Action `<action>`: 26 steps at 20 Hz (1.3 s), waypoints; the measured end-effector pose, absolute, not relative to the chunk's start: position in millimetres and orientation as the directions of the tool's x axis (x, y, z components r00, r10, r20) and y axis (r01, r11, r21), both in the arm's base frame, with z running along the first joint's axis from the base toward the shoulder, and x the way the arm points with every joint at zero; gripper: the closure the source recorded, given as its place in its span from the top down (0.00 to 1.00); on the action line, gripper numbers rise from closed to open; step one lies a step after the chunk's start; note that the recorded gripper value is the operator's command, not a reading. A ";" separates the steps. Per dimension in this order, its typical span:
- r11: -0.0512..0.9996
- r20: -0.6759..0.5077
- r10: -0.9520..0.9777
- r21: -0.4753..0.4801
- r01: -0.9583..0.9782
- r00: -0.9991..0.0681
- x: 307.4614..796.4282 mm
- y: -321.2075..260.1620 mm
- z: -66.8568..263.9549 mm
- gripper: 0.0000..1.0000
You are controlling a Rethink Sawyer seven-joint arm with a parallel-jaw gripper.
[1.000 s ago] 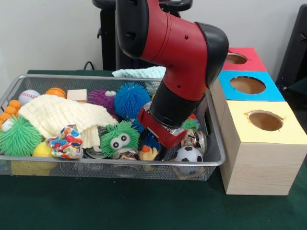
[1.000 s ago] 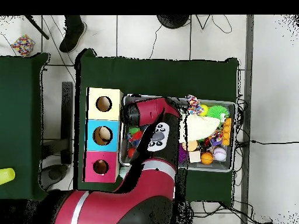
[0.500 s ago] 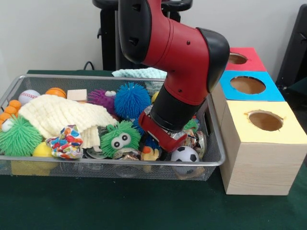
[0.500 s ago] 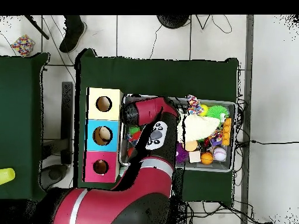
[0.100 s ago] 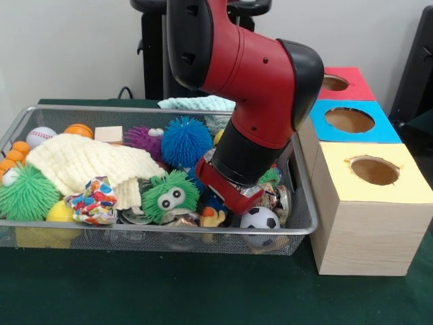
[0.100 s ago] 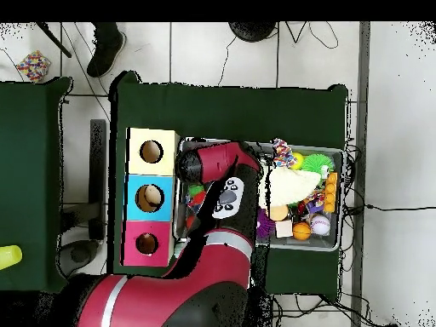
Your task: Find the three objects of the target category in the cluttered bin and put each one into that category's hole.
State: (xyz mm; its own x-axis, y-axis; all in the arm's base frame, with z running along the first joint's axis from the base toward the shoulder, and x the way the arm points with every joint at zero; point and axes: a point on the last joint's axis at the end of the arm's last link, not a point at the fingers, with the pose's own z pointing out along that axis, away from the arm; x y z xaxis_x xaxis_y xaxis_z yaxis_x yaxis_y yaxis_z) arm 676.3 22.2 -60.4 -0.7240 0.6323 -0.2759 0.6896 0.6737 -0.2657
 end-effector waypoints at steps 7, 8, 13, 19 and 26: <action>0.665 -0.276 0.646 -0.254 0.703 -0.711 680.6 19.8 -57.0 0.00; 0.663 -0.275 0.649 -0.253 0.704 -0.710 680.7 19.9 -57.1 0.00; 0.660 -0.273 0.655 -0.249 0.709 -0.705 681.4 19.9 -56.9 0.00; 0.653 -0.268 0.663 -0.249 0.715 -0.699 682.3 20.8 -54.2 0.00; 0.639 -0.253 0.678 -0.261 0.724 -0.690 684.5 25.3 -40.8 0.00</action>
State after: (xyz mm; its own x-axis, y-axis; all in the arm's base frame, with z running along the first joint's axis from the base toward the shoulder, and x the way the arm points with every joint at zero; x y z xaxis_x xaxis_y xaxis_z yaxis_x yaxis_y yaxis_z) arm 684.5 25.3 -40.8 -0.6898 0.6782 -0.2534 0.7239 0.6385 -0.2614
